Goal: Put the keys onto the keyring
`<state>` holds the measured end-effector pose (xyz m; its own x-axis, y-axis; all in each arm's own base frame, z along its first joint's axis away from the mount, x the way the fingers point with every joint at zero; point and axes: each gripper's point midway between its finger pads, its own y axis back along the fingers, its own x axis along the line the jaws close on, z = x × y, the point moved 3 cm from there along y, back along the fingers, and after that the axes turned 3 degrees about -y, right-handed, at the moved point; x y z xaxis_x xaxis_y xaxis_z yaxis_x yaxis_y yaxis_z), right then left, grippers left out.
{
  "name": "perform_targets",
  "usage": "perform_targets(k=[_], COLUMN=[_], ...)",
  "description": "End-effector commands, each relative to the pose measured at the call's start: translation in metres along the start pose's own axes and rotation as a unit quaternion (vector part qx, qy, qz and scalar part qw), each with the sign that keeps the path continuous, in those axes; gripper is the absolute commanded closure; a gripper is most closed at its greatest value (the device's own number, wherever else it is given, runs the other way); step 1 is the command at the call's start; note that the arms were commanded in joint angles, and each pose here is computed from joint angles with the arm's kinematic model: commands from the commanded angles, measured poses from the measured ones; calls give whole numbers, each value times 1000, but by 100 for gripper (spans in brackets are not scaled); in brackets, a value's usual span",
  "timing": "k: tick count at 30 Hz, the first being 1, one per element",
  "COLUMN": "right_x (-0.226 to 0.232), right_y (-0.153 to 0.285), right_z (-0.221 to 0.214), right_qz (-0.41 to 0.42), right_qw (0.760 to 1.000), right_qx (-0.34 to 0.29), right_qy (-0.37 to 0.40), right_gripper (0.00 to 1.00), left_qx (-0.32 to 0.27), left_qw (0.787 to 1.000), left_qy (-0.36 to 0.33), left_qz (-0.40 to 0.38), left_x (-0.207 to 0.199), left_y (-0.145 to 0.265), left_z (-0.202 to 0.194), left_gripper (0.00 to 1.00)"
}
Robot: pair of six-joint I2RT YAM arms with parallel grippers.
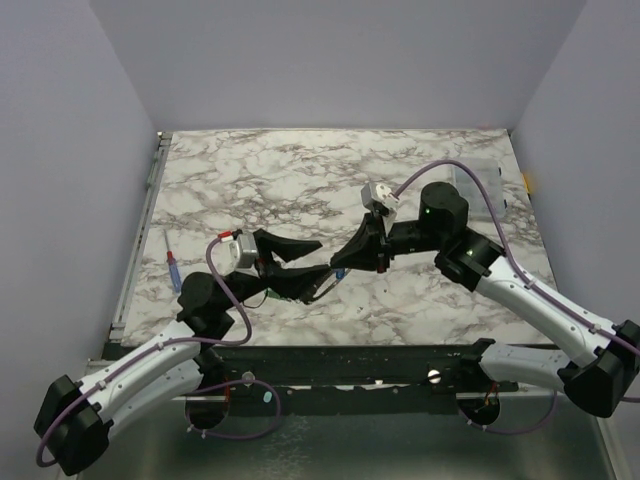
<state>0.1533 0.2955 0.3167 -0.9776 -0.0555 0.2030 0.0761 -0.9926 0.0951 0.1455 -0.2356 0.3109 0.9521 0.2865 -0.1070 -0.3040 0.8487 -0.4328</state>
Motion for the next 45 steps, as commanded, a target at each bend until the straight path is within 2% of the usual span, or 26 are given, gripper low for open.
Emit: perform_targets(k=[1,7,11,15,20,22,24,27,29,32,34,36,38,40,41,43,45], right_x=[9,11,9,7,28,37,42,46,45,30,1,-34,-55,-61,-61,-62,-59], right_y=[5,9,13,17,23,24,25,24,23,22,22,29,34,33,32,31,28], right_z=[6,2,-4,-10,-12,-13,-13,-11,-10,-12,-17,-32,-56,-85,-99,-126,-150], right_qz=[3,-4,-25,-40,5,29,46,67,71,15,-88,-206,-277,-290,-291,-290,-275], right_qw=[1000,1000,999,996,991,990,990,993,994,999,996,977,955,942,935,920,907], right_qx=[-11,-11,-22,-41,-71,-74,-67,-38,-24,-13,-14,-6,30,78,102,152,202], right_qy=[15,23,36,72,113,120,115,91,79,46,1,-49,-105,-151,-173,-216,-248], right_gripper=[99,99,99,99,99,99,99,99,99,99,99,99,95,90,83,59,45], left_qx=[48,83,85,107,146,150,159,165,166,177,189,214,242,268,281,302,314], left_qw=[997,991,983,965,947,948,963,982,982,973,960,943,925,912,907,895,878], left_qy=[-46,-75,-77,-66,-35,-23,-24,-53,-68,-74,-64,-46,-22,1,4,-12,-47], left_qz=[31,75,145,230,284,279,214,78,64,131,197,250,291,311,313,327,357], left_x=[11,20,35,56,70,69,52,16,12,32,51,65,76,80,80,85,95], left_y=[3,7,14,23,23,19,9,1,2,8,16,27,37,44,46,54,64], left_z=[0,11,22,24,15,15,17,23,25,22,12,-5,-26,-42,-46,-48,-43], left_gripper=[41,40,35,35,36,41,44,34,31,31,30,30,30,29,29,28,26])
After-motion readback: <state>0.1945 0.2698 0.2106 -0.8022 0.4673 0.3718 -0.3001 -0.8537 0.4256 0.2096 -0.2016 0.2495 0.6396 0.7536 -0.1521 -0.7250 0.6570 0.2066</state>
